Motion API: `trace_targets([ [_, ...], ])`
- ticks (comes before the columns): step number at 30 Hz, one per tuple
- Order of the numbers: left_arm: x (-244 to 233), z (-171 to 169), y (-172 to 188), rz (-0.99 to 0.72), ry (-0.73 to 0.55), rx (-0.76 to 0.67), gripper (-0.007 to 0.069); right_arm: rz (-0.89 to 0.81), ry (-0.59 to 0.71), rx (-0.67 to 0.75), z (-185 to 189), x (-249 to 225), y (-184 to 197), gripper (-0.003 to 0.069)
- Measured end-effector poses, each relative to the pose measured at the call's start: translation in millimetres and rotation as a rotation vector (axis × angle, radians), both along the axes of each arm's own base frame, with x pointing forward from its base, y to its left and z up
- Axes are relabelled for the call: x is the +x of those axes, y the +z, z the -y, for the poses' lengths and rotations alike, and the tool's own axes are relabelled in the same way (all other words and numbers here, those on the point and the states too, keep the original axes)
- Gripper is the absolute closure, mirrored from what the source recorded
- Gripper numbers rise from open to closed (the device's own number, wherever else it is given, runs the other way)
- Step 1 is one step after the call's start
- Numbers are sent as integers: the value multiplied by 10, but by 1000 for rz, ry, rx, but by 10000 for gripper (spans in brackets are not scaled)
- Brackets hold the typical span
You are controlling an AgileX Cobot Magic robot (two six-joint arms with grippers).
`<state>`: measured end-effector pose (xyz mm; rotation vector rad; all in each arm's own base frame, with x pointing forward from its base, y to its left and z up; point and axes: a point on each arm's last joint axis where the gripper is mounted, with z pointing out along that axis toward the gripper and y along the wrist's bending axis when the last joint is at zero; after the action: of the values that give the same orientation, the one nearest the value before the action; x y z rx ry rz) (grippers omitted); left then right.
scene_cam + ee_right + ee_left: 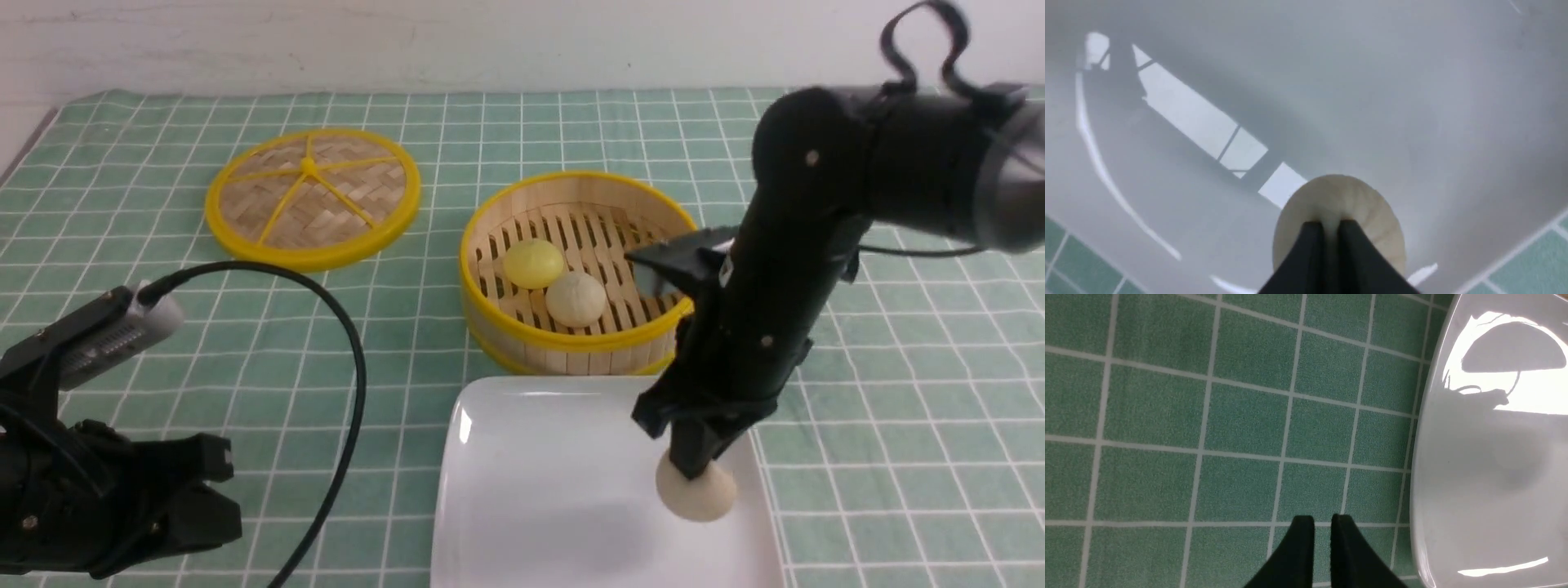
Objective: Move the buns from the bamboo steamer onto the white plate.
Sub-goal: 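Move the steamed bun from the bamboo steamer onto the white plate with the right gripper, then reach into the bamboo steamer and grasp a bun with the left gripper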
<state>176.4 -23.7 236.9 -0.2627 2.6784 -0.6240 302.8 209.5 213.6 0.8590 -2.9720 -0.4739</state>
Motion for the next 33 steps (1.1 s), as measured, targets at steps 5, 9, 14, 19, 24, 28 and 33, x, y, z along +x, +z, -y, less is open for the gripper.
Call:
trace_targets([
  [5,1,0,0,1,0,0,526,-63,0,-30,-37,53,-291,392],
  [9,1,0,0,1,0,0,520,-108,37,-41,-47,45,-225,255],
  [14,1,0,0,1,0,0,514,-15,64,-77,4,91,-23,193],
  [19,1,0,0,1,0,1,506,125,66,-121,154,22,382,242],
  [24,1,-1,0,1,0,1,498,278,21,-93,339,-197,962,391],
  [28,8,-4,2,17,-14,12,496,403,17,-49,596,-595,1400,564],
  [33,24,-13,6,35,-6,20,492,481,27,-57,906,-1049,1545,671],
])
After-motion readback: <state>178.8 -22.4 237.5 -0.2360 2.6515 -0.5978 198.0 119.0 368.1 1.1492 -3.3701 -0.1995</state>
